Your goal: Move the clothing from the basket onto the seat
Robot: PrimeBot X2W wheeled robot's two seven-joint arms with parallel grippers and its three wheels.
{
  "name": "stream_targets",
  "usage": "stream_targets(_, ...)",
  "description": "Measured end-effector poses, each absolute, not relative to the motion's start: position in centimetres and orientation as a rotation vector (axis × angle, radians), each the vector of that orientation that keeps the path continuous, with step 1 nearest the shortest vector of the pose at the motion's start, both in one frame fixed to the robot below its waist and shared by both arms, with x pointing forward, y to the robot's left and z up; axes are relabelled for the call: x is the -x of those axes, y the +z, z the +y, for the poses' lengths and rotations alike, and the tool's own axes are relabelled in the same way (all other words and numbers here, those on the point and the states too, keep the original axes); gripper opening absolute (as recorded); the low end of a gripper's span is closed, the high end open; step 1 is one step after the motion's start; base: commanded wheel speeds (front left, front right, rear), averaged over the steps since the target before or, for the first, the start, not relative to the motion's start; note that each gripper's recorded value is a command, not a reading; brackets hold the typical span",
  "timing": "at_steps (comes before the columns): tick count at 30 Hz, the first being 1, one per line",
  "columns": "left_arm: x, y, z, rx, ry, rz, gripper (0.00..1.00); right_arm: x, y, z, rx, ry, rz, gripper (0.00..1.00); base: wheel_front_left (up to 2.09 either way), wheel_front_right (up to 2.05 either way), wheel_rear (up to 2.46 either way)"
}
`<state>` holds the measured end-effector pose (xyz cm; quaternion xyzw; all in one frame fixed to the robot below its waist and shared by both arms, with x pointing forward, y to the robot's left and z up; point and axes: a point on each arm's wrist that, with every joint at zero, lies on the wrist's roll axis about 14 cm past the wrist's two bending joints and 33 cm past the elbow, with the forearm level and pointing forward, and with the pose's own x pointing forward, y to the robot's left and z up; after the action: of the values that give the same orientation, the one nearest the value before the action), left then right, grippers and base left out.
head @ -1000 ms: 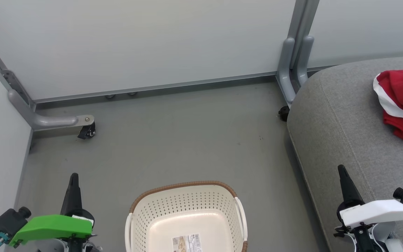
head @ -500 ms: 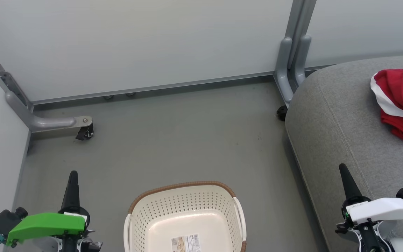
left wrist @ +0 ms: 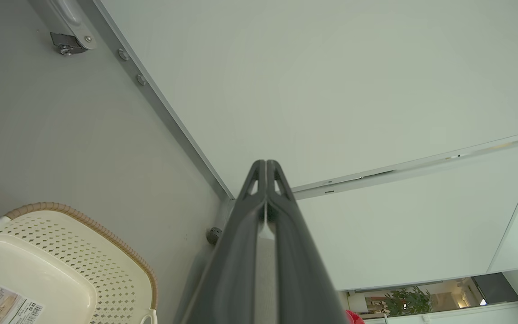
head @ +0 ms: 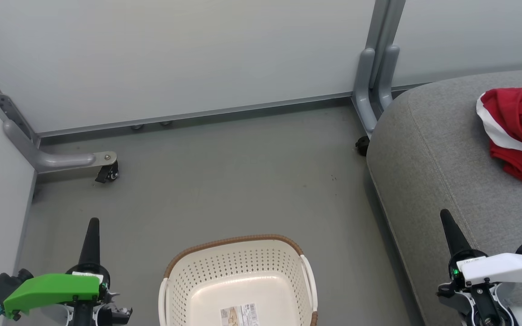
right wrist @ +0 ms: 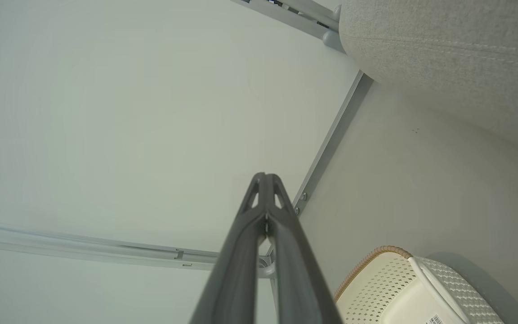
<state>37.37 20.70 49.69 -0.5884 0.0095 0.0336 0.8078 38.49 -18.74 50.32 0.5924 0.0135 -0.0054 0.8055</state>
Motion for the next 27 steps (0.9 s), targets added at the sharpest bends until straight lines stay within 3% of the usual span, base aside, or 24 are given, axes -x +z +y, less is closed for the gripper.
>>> stream_targets(27, -38.17, 50.55, 20.23, 1.470, 0.029, 0.011, 0.00, -38.56, 50.84, -19.50, -1.477, -0.005, 0.013, 0.00, 0.00, 0.00, 0.00)
